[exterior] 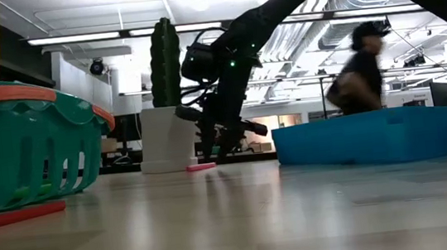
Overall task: Sort pens & pencils
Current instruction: Put the light pink pen into the green basket
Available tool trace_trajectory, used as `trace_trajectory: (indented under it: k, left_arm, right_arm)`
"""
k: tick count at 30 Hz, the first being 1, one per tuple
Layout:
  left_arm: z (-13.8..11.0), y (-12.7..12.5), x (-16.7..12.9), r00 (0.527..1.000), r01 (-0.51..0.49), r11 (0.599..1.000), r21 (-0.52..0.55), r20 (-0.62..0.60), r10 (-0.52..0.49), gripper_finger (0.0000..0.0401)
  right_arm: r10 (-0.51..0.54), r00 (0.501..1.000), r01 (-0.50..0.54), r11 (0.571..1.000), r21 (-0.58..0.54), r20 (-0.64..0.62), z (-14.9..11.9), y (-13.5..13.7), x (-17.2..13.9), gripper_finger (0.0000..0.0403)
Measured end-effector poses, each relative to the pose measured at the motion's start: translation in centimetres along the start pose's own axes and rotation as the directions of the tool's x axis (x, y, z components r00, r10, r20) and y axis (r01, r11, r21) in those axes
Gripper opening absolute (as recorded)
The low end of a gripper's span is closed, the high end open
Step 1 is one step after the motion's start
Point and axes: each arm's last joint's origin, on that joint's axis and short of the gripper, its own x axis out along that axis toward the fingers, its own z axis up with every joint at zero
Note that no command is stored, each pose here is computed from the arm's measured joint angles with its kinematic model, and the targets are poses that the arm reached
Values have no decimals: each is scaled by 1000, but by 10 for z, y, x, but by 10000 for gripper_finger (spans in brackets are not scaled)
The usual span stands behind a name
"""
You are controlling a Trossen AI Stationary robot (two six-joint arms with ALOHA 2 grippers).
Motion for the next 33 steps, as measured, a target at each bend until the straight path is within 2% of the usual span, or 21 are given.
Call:
trace_trajectory:
  k: [13, 18, 21, 26, 30, 33]
  left_arm:
    - [0, 0, 0, 1000, 0, 1000, 0, 0, 0, 113]
    - [0, 0, 0, 1000, 0, 1000, 0, 0, 0, 113]
    - [0, 0, 0, 1000, 0, 1000, -1, 0, 0, 113]
    - [0, 0, 0, 1000, 0, 1000, -1, 1, 0, 113]
    - [0, 0, 0, 1000, 0, 1000, -2, 2, 0, 113]
    - [1, 0, 0, 1000, 1, 1000, -7, 9, -1, 113]
  right_arm:
    - [65, 998, -65, 998, -2, 22, 3, 5, 0, 110]
    - [101, 994, -98, 993, -67, 44, 2, 14, -10, 110]
    - [142, 983, -127, 983, -132, 118, 2, 27, -40, 110]
    - [181, 952, -128, 967, -221, 245, 2, 40, -111, 110]
    - [194, 915, -110, 964, -243, 354, -8, 37, -175, 110]
    - [203, 880, -107, 966, -237, 430, -24, 26, -218, 110]
